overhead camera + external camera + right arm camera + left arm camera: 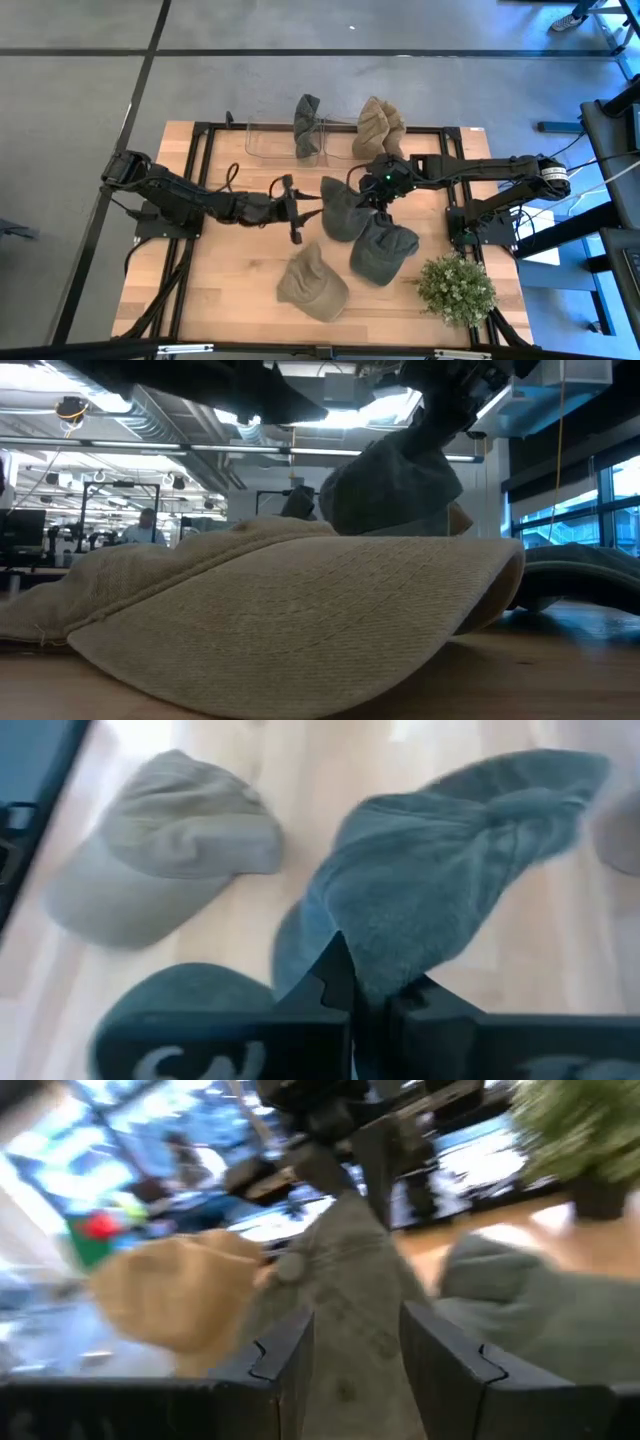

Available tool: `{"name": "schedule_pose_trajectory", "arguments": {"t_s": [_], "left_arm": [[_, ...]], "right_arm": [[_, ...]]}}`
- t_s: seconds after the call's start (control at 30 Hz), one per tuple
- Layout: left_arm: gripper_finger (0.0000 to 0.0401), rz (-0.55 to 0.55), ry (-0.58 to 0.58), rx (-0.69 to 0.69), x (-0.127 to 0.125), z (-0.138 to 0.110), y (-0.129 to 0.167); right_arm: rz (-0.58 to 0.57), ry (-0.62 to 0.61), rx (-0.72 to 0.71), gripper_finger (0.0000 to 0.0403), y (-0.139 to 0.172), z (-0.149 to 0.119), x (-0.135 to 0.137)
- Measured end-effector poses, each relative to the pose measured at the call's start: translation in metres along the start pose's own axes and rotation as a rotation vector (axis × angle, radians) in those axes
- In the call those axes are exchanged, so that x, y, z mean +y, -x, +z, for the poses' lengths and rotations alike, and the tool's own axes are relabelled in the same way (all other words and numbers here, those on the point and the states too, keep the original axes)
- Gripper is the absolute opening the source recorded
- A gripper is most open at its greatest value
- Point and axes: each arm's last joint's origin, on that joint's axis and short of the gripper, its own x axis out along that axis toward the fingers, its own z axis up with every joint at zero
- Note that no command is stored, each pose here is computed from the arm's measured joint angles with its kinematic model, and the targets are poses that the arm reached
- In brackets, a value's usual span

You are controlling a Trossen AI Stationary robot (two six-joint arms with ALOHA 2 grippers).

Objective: Pick & Place hat
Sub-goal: Put the left black cap into the left transparent bin

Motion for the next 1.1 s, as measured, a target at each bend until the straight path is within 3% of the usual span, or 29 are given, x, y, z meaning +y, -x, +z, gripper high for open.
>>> {"name": "schedule_pose_trajectory", "arguments": {"t_s": [0.1, 0.33, 0.53, 0.9, 1.1], "left_arm": [[0.0141, -0.07, 0.075, 0.014, 0.01, -0.006, -0.006], [0.0141, -0.069, 0.205, 0.053, 0.023, -0.013, -0.011], [0.0141, -0.25, 0.262, 0.061, 0.022, -0.016, -0.012], [0.0141, -0.197, 0.229, 0.058, 0.046, -0.023, -0.018], [0.0141, -0.427, 0.263, -0.026, 0.064, -0.024, -0.021]], "right_arm": [[0.068, 0.006, -0.006, 0.0006, 0.0, 0.0, 0.004], [0.128, 0.056, -0.012, 0.0006, -0.005, 0.003, 0.021], [0.161, 0.089, 0.01, 0.0006, -0.03, 0.004, 0.03], [0.249, 0.15, 0.113, 0.0006, -0.047, 0.024, 0.045], [0.251, 0.167, 0.133, 0.0006, -0.054, 0.032, 0.044]]}}
